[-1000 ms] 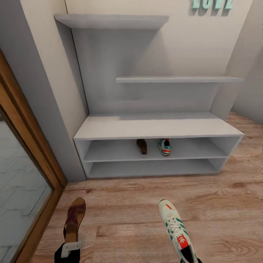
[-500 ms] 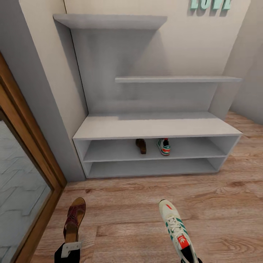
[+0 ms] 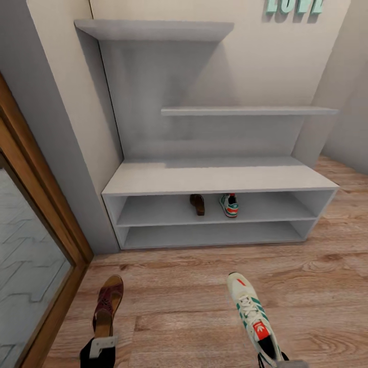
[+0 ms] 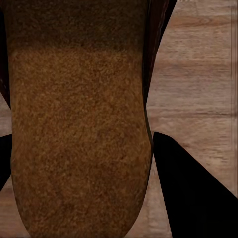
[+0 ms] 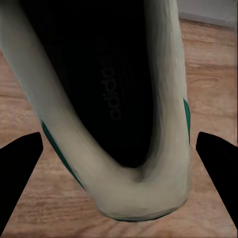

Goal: Pick up the two gym shoes and the two sandals from the corridor floor and place them onto the hallstand (shoe rack) in the corridor, making sure they are on the rack and not on the floor. Arrange them so the two gym shoes are next to each other and the two sandals are next to each other.

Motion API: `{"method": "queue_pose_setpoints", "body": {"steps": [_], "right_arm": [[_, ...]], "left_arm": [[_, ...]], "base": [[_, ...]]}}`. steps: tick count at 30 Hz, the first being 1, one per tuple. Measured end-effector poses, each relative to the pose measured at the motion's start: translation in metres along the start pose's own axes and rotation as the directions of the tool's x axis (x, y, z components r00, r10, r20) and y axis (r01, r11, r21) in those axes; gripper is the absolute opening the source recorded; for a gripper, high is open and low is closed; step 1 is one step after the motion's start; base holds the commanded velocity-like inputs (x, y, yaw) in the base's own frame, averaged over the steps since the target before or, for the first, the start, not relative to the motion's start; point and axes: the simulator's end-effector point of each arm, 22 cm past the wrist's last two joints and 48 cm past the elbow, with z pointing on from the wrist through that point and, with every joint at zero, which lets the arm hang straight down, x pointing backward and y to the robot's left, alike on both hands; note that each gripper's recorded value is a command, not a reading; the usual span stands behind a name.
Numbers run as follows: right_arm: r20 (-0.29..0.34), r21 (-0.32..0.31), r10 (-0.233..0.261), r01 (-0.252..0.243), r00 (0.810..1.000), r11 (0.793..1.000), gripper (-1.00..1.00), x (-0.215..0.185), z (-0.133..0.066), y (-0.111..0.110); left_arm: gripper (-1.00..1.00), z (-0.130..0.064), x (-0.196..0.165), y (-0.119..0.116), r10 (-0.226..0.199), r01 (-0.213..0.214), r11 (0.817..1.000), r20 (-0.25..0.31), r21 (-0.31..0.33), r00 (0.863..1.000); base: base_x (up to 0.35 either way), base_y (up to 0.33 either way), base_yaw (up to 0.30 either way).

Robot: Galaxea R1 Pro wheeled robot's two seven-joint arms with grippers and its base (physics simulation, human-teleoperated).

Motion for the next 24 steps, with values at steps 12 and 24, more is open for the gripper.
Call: {"method": "queue_pose_setpoints", "body": {"steps": [12,24], "right_arm": [[-0.046,0.255,0.017,-0.005,0.999,0.967,-1.00,0.022,-0.022,-0.148],[-0.058,0.560,0.297,-0.216,0.953,0.800,-1.00,0.048,-0.073,-0.317]], "left_arm": [[-1.00,0.055,-0.073,-0.061,0.001,0.013,0.997,-0.171,0.079,0.985],[-1.00,0.087,-0.196,-0.124,0.025,0.013,0.987,-0.234,0.160,0.972]], "base": [[0.000,0.000,0.000],[0.000,0.000,0.000]]}}
